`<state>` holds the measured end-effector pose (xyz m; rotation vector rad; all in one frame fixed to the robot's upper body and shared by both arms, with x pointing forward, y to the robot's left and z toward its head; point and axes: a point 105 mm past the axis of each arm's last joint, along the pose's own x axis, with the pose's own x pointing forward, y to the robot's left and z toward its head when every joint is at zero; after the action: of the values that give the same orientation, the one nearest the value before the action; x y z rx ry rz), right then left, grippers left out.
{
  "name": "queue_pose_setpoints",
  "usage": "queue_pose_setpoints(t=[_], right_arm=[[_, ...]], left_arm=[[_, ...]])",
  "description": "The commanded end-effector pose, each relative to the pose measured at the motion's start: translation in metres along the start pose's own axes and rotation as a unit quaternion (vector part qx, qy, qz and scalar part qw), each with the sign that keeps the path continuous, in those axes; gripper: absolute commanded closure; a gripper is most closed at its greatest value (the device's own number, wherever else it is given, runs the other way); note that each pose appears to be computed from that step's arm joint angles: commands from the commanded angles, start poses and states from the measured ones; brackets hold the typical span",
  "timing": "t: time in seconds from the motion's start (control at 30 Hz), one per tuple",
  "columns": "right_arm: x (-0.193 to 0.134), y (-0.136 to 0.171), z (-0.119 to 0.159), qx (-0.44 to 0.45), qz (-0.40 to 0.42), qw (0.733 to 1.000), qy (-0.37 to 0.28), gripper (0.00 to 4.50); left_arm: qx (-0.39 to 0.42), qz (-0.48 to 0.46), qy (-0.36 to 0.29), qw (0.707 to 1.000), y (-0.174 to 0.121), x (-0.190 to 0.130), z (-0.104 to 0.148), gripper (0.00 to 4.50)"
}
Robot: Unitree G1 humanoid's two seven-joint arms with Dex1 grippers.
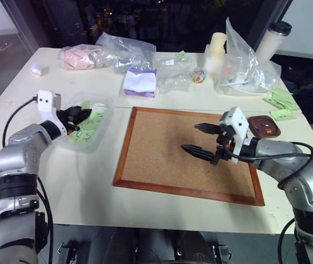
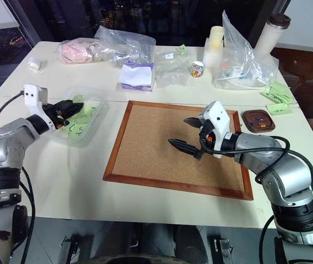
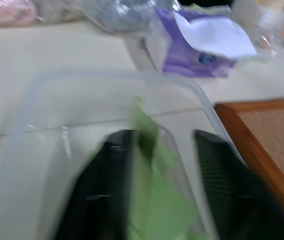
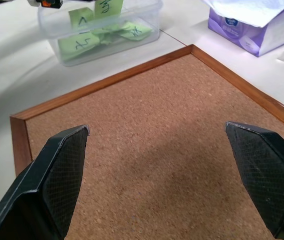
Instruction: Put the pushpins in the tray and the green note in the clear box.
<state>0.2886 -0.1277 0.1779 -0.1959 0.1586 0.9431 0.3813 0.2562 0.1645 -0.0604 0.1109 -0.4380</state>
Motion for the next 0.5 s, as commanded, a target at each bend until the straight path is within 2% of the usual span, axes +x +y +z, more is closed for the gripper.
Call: queue_pose_setpoints(t=[0.03, 0.07, 0.27, 0.4, 0.5], right_arm=[[-0.005, -0.002, 0.005, -0.020, -0.013, 1.000, -0.008, 0.00], [-0.005, -0.002, 0.004, -0.020, -0.015, 1.000, -0.006, 0.00], [-0.015, -0.009, -0.003, -0.023, -0.039, 0.999, 0.007, 0.00], [-0.027, -0.018, -0.007, -0.024, -0.060, 0.998, 0.018, 0.00], [-0.040, -0.026, -0.012, -0.027, -0.079, 0.996, 0.033, 0.00]], left_arm=[[0.014, -0.024, -0.027, 0.999, -0.005, -0.002, 0.020, 0.46], [0.014, -0.034, -0.029, 0.999, -0.008, -0.003, 0.022, 0.05], [0.051, -0.125, -0.045, 0.990, -0.044, -0.003, 0.043, 0.05], [0.073, -0.220, -0.047, 0.972, -0.089, -0.001, 0.047, 0.05], [0.089, -0.305, -0.036, 0.948, -0.133, 0.004, 0.037, 0.05]])
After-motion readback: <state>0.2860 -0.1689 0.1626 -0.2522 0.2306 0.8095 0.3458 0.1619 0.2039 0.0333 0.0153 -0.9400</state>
